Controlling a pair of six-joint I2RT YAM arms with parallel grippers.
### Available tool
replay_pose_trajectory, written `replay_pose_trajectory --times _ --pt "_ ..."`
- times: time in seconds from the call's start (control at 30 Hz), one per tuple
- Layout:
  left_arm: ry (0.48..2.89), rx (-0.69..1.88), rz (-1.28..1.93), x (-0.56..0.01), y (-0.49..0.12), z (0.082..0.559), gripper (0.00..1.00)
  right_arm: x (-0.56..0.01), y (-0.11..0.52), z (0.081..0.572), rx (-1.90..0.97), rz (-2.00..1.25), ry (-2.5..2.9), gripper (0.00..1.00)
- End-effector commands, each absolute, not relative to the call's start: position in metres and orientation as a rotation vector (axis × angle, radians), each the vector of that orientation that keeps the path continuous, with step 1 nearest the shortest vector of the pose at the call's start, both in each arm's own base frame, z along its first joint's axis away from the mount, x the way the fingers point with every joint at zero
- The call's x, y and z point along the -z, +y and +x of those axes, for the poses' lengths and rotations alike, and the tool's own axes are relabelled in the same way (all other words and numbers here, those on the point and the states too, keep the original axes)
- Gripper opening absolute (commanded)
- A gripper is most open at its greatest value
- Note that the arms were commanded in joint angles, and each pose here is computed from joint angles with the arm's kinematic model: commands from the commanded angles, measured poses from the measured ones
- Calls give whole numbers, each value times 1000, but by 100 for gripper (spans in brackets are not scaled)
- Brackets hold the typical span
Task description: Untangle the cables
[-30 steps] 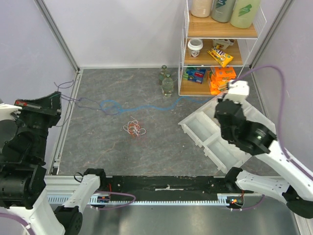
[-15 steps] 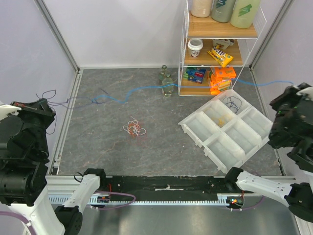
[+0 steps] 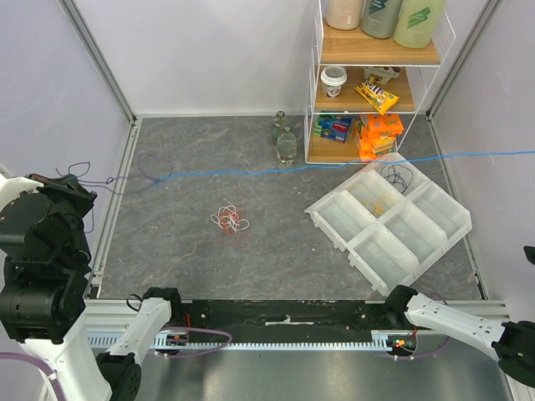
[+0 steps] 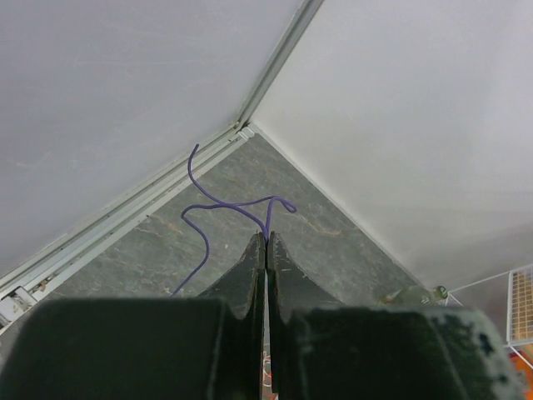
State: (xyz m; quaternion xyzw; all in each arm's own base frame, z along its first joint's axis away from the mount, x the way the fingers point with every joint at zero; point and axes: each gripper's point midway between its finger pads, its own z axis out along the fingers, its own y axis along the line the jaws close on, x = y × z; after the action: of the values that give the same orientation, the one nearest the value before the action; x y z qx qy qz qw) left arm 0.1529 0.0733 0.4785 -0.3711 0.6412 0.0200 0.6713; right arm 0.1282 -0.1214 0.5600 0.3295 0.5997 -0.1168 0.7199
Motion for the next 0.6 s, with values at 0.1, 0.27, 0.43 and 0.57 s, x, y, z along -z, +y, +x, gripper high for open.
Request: replay_pose_trajectory --times 0.1,0.27,0.43,0.57 --pt "1414 -151 -839 -479 88 145 2 -585 -149 106 278 716 1282 0" --pt "1422 -174 -838 -475 90 143 2 -599 -169 92 260 726 1249 0" --pt "1485 -10 -807 -463 65 163 2 -590 -110 138 174 617 1291 0" --pt "1594 195 -760 -445 28 188 1 -583 -75 162 116 553 1295 0"
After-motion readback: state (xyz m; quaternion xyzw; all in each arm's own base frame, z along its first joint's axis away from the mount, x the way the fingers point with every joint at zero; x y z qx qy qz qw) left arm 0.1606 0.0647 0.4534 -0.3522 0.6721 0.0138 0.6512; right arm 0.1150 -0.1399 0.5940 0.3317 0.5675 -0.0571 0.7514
